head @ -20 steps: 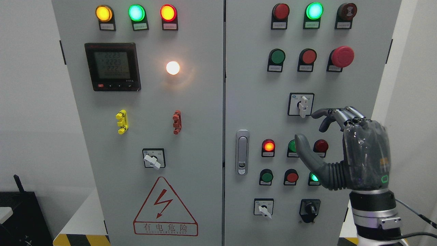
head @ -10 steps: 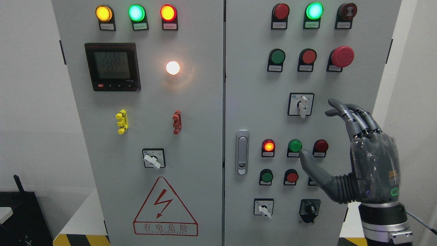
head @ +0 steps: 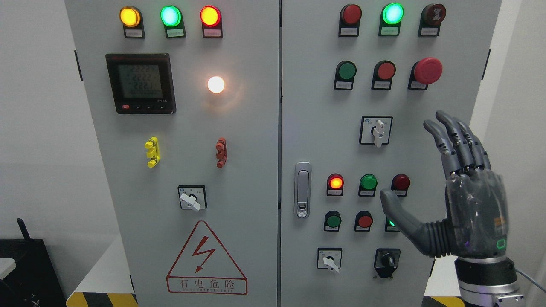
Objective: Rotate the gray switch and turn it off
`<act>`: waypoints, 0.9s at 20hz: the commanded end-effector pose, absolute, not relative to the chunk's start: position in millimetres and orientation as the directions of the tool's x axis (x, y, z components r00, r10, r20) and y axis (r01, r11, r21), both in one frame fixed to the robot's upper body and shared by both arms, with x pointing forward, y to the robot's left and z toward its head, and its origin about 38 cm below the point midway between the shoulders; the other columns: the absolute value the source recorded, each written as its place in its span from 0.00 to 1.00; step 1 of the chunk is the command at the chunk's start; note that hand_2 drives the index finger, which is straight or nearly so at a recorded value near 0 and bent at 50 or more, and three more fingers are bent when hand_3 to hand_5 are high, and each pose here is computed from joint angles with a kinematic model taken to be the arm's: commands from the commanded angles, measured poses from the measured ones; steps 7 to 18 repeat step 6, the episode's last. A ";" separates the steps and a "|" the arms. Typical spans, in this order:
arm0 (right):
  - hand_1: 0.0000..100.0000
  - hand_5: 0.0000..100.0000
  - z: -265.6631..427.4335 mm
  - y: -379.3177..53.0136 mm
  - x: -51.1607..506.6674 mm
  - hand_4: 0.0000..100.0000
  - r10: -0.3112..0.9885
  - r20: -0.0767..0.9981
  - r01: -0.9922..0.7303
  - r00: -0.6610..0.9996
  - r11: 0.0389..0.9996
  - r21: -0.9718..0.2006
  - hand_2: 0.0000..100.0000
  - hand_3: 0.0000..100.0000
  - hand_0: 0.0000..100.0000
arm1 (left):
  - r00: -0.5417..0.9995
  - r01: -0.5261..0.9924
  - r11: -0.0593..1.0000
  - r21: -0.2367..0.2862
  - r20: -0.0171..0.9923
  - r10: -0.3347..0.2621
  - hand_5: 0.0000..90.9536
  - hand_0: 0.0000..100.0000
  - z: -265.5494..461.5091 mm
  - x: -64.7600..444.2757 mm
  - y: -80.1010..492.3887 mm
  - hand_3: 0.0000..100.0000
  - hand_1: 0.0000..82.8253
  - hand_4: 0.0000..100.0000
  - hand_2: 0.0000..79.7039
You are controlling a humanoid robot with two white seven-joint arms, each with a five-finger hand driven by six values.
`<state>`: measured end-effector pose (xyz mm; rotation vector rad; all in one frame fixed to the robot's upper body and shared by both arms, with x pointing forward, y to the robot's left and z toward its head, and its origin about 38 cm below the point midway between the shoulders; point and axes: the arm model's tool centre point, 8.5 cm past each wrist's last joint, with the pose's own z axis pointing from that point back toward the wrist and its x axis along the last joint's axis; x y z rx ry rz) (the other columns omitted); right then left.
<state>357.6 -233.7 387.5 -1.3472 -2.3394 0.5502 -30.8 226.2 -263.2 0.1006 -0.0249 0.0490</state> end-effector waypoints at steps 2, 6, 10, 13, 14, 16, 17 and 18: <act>0.23 0.00 388.3 -236.0 354.9 0.00 0.878 0.134 0.731 -0.459 0.459 -0.505 0.07 0.10 0.16 | 0.999 -0.047 0.994 0.100 0.011 0.046 0.00 0.12 -262.6 -36.1 226.1 0.00 0.47 0.00 0.00; 0.23 0.00 387.9 -234.4 355.4 0.00 0.876 0.134 0.728 -0.463 0.462 -0.506 0.07 0.10 0.15 | 0.999 -0.047 0.994 0.100 0.011 0.046 0.00 0.12 -262.6 -36.2 226.1 0.00 0.47 0.00 0.00; 0.23 0.00 387.9 -234.4 355.4 0.00 0.876 0.134 0.728 -0.463 0.462 -0.506 0.07 0.10 0.15 | 0.999 -0.047 0.994 0.100 0.011 0.046 0.00 0.12 -262.6 -36.2 226.1 0.00 0.47 0.00 0.00; 0.23 0.00 387.9 -234.4 355.4 0.00 0.876 0.134 0.728 -0.463 0.462 -0.506 0.07 0.10 0.15 | 0.999 -0.047 0.994 0.100 0.011 0.046 0.00 0.12 -262.6 -36.2 226.1 0.00 0.47 0.00 0.00; 0.23 0.00 387.9 -234.4 355.4 0.00 0.876 0.134 0.728 -0.463 0.462 -0.506 0.07 0.10 0.15 | 0.999 -0.047 0.994 0.100 0.011 0.046 0.00 0.12 -262.6 -36.2 226.1 0.00 0.47 0.00 0.00; 0.23 0.00 387.9 -234.4 355.4 0.00 0.876 0.134 0.728 -0.463 0.462 -0.506 0.07 0.10 0.15 | 0.999 -0.047 0.994 0.100 0.011 0.046 0.00 0.12 -262.6 -36.2 226.1 0.00 0.47 0.00 0.00; 0.23 0.00 387.9 -234.4 355.4 0.00 0.876 0.134 0.728 -0.463 0.462 -0.506 0.07 0.10 0.15 | 0.999 -0.047 0.994 0.100 0.011 0.046 0.00 0.12 -262.6 -36.2 226.1 0.00 0.47 0.00 0.00; 0.23 0.00 387.9 -234.4 355.4 0.00 0.876 0.134 0.728 -0.463 0.462 -0.506 0.07 0.10 0.15 | 0.999 -0.047 0.994 0.100 0.011 0.046 0.00 0.12 -262.6 -36.2 226.1 0.00 0.47 0.00 0.00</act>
